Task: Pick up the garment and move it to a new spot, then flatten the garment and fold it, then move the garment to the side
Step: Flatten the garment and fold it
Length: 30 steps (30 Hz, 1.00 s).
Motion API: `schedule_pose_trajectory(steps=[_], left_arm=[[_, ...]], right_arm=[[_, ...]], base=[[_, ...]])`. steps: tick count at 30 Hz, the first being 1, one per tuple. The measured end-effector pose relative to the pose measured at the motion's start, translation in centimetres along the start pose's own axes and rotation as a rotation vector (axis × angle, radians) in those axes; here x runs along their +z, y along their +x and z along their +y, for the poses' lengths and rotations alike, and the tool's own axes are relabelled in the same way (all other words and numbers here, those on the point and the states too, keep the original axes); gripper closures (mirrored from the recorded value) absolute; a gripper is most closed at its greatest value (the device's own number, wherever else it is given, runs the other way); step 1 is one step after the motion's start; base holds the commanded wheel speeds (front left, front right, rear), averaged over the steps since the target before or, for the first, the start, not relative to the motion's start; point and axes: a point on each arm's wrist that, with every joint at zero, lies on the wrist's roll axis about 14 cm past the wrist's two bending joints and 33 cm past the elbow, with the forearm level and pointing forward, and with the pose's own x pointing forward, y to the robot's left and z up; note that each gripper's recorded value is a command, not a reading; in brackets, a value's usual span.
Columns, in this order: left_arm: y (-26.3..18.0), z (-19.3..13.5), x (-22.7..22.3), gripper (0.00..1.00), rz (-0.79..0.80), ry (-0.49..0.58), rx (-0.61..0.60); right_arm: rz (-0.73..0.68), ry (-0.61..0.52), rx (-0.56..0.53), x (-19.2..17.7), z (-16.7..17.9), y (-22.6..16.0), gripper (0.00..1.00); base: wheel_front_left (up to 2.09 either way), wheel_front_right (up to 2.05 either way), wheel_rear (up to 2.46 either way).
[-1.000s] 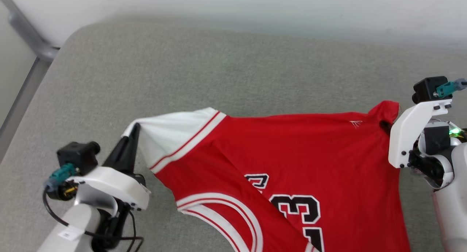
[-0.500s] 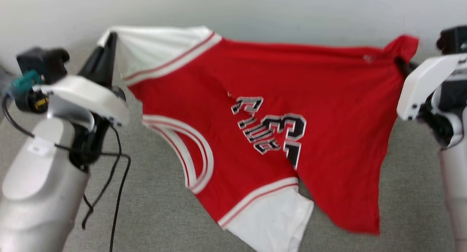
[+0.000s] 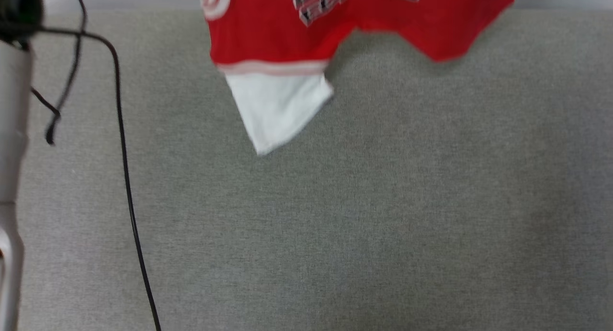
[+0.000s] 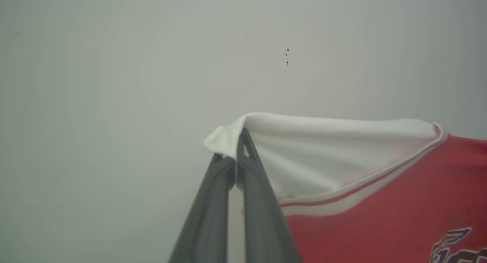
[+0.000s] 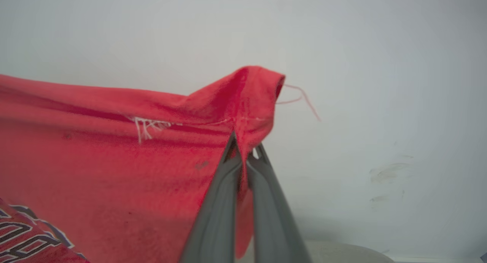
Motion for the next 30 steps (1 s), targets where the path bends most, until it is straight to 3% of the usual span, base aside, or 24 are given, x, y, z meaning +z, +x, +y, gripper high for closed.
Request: schedule_pose_trajectory(steps=[9,21,30], left_arm=[[5.1,1.9,-2.8,1.0,-0.006,0.028,0.019],[2.9,3.6,-18.4,1.0,0.273,-0.044,0.072],[-3.0,3.0,-24.4,1.0,0.452,-0.146,0.116]], right_arm=[[-0.074,-0.032,-0.007,0.3,0.4,5.1,1.0],[0.123,0.025,0.023,-13.2,2.3,9.1,1.0],[0.279,0.078,0.054,-20.4,4.1,7.0,1.0]], base=[[0.0,0.0,0.0],[0.0,0.0,0.0],[0.0,0.0,0.0]])
